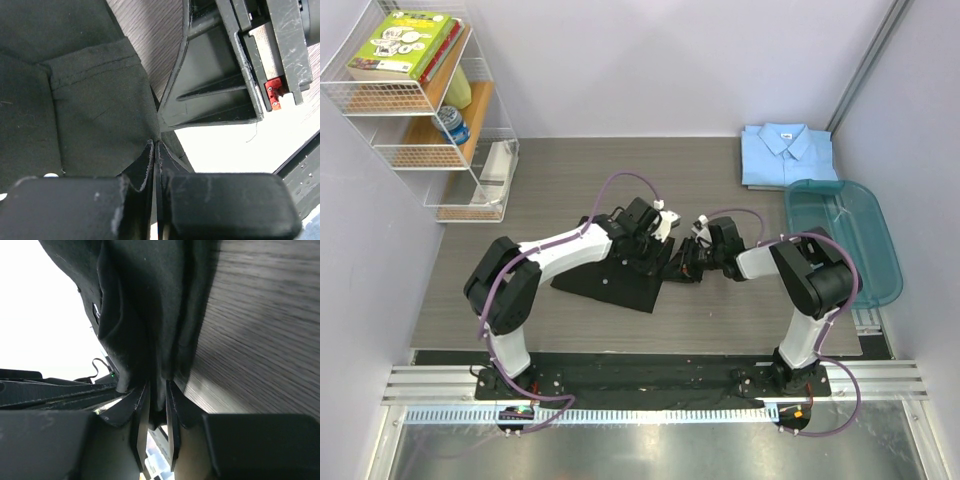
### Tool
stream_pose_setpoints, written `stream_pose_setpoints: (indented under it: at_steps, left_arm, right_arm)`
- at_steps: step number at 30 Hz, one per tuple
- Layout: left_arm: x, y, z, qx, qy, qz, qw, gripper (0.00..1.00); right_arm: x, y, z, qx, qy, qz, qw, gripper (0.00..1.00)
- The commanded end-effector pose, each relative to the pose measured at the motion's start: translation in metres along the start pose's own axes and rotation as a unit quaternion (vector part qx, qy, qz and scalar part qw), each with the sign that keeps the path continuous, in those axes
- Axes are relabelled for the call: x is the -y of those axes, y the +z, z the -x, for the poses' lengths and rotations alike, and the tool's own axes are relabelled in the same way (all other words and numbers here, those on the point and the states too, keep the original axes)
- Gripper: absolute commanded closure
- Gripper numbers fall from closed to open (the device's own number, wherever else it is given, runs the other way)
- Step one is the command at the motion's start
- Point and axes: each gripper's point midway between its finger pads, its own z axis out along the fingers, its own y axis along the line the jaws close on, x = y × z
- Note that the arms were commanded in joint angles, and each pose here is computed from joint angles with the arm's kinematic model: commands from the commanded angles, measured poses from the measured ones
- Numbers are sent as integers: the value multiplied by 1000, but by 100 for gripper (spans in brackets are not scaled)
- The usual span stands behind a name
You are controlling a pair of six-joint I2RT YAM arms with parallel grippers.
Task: Fold and stack the long sleeve shirts
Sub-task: Neatly place the folded shirt into the bin
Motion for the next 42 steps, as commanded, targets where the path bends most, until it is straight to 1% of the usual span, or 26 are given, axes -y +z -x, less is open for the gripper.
stream_pose_setpoints:
  at_steps: [1, 14, 20, 24, 28, 33, 34, 35, 36, 37, 38, 40, 42]
  left_arm:
    - [8, -15, 16, 38, -3, -14, 999, 100]
    - [3, -15, 13, 39, -12, -8, 999, 100]
    - [0, -18, 13, 42, -12, -6, 999, 100]
    - [0, -17, 14, 43, -12, -6, 999, 100]
    - [1, -17, 12, 42, -16, -11, 999, 100]
    - [1, -16, 13, 43, -19, -11, 999, 100]
    - [2, -17, 14, 44, -19, -13, 999, 100]
    - [1, -16, 14, 44, -20, -11, 999, 100]
    - [1, -16, 14, 44, -21, -11, 999, 100]
    - [0, -16, 14, 42, -23, -11, 999, 100]
    - [-3, -16, 14, 42, -30, -11, 999, 100]
    - [-6, -16, 14, 41, -37, -13, 998, 100]
    - [-12, -19, 16, 44, -43, -9, 998, 100]
  right_arm:
    - [-9, 4, 1, 5, -5, 20, 1000, 75]
    - [7, 13, -14, -16, 14, -8, 1000, 70]
    - [5, 7, -22, -32, 13, -14, 999, 62]
    - [7, 8, -24, -36, 16, -16, 999, 61]
    - [7, 15, -23, -38, 19, -11, 999, 63]
    - [4, 22, -25, -46, 22, -2, 999, 72]
    - [3, 24, -24, -48, 20, -1, 999, 75]
    - [0, 24, -24, -50, 20, 4, 999, 80]
    - [-2, 24, -24, -52, 14, 8, 998, 91]
    - [-7, 22, -24, -58, 10, 12, 998, 97]
    - [-8, 21, -25, -63, 8, 10, 998, 99]
    - [-5, 15, -30, -78, -4, -5, 997, 99]
    - [-4, 7, -26, -73, -14, -14, 997, 99]
